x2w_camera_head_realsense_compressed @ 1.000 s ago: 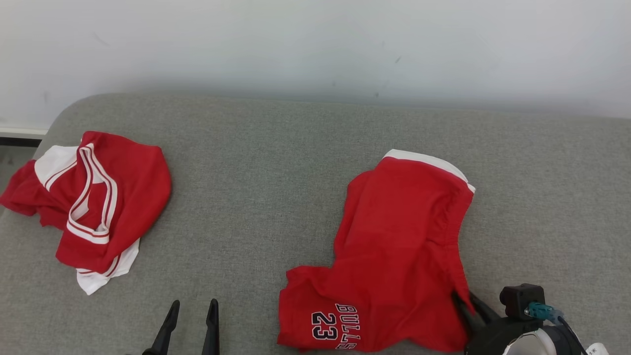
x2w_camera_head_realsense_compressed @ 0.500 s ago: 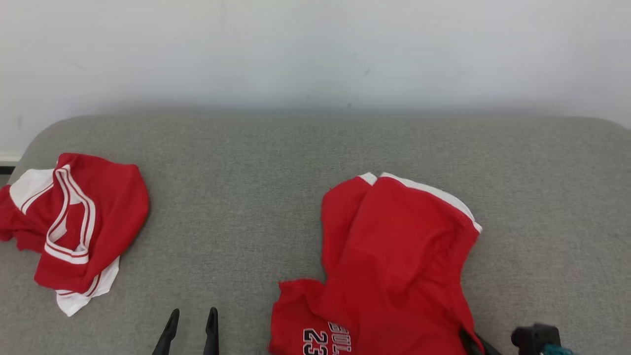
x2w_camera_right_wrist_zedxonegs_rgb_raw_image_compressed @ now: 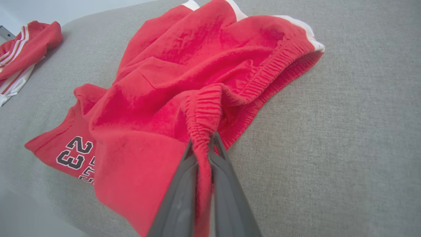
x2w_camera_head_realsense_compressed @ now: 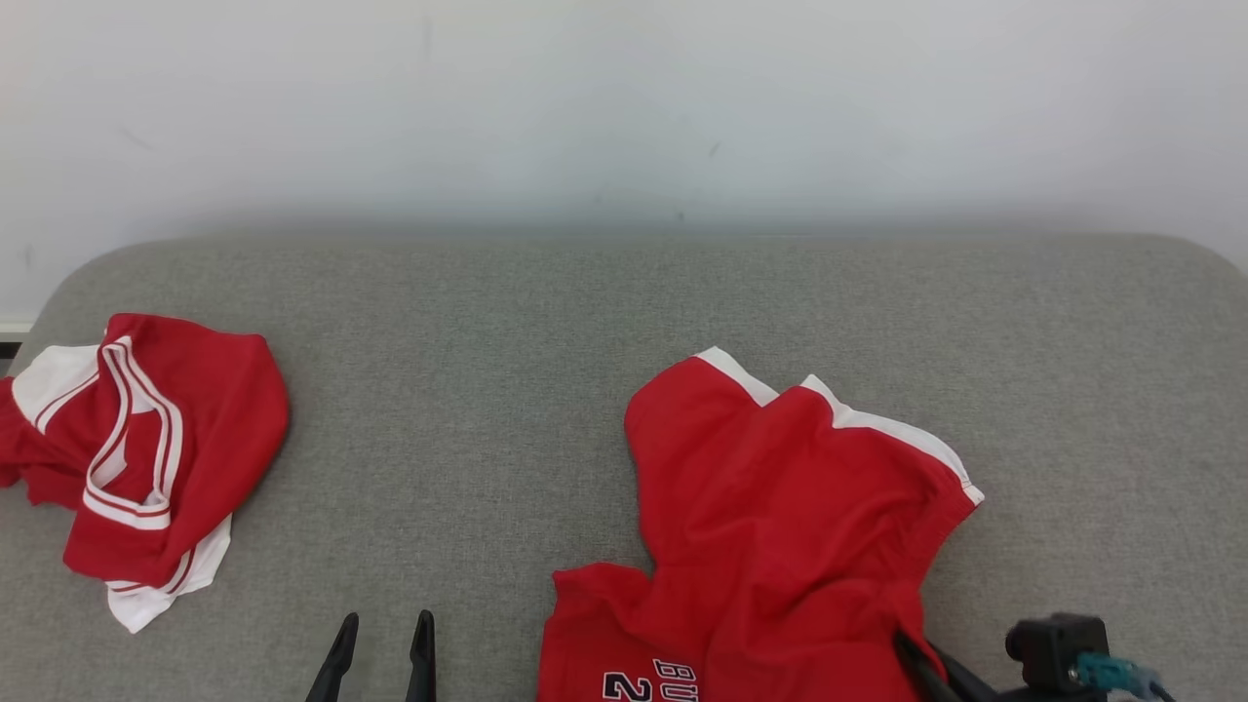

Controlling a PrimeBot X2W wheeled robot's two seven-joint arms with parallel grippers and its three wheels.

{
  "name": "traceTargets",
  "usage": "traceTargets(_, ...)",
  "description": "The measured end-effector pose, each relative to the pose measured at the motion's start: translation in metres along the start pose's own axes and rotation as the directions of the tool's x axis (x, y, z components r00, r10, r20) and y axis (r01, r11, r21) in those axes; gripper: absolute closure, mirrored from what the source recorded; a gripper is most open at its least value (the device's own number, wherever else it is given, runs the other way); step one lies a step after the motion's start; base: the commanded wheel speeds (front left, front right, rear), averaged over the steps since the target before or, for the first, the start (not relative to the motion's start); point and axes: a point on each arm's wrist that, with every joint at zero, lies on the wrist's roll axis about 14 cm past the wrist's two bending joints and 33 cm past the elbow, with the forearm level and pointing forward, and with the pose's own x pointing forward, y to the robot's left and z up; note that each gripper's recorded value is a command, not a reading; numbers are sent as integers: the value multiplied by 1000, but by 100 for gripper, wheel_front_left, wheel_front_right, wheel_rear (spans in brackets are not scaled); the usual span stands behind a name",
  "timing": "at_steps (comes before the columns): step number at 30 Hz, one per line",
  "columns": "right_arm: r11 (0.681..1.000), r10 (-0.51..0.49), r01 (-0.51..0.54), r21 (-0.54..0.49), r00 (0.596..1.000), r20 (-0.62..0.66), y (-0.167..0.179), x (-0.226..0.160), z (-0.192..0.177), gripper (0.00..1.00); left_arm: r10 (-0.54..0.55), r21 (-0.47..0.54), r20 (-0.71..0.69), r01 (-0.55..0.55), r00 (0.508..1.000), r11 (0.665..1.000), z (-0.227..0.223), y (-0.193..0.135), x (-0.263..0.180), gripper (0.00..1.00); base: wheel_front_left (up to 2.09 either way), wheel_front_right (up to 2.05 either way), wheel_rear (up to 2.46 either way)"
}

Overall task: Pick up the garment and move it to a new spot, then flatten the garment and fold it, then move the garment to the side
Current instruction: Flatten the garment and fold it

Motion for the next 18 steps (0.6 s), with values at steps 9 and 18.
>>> traceTargets(9, 998, 23, -24, -61, 1000, -13, -2, 46, 16, 100, 36, 1, 1, -36, 999, 999, 0, 10, -7, 0, 0, 0, 0)
traceTargets(18, 997, 45, -44, -65, 999, 21, 7, 88, 30, 100, 61, 1, -1, -61, 998, 998, -1, 17, -11, 0, 0, 0, 0)
